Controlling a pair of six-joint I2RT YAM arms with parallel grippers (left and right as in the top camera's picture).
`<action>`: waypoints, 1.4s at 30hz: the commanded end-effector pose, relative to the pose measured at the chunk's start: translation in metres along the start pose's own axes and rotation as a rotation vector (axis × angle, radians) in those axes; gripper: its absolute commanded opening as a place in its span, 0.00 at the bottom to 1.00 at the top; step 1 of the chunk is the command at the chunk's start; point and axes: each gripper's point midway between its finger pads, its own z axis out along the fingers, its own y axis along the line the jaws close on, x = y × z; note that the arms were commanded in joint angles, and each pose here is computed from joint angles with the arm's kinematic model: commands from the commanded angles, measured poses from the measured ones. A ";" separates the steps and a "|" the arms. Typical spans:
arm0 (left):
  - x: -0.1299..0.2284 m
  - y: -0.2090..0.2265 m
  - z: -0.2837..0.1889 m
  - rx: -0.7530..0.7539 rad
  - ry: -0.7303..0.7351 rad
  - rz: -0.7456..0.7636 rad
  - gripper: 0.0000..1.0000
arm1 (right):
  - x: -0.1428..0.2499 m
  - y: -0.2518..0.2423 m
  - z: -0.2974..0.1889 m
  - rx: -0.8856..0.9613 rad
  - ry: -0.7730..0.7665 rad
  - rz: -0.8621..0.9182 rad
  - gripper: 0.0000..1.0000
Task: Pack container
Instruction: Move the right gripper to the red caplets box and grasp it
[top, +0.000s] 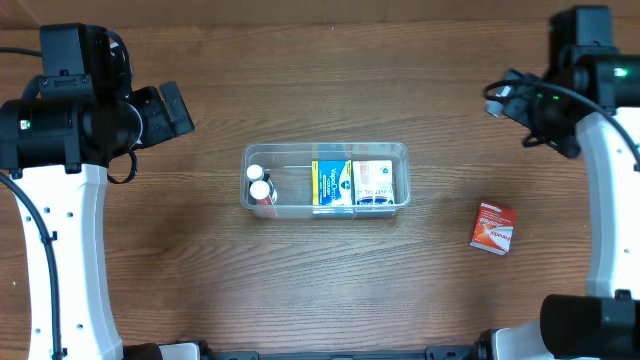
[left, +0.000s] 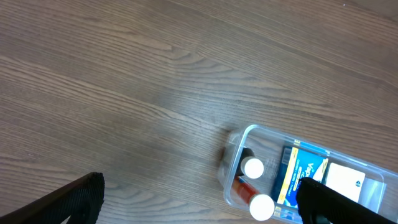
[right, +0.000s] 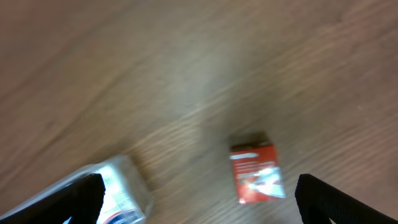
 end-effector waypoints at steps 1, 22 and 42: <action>-0.004 0.002 -0.002 -0.006 -0.014 0.019 1.00 | 0.026 -0.024 0.043 0.017 0.166 -0.010 1.00; -0.004 0.002 -0.002 -0.007 -0.014 0.019 1.00 | 0.142 -0.071 0.201 0.067 0.331 -0.034 1.00; -0.004 0.002 -0.002 -0.006 -0.015 0.018 1.00 | 0.088 -0.035 0.122 -0.033 0.248 -0.081 1.00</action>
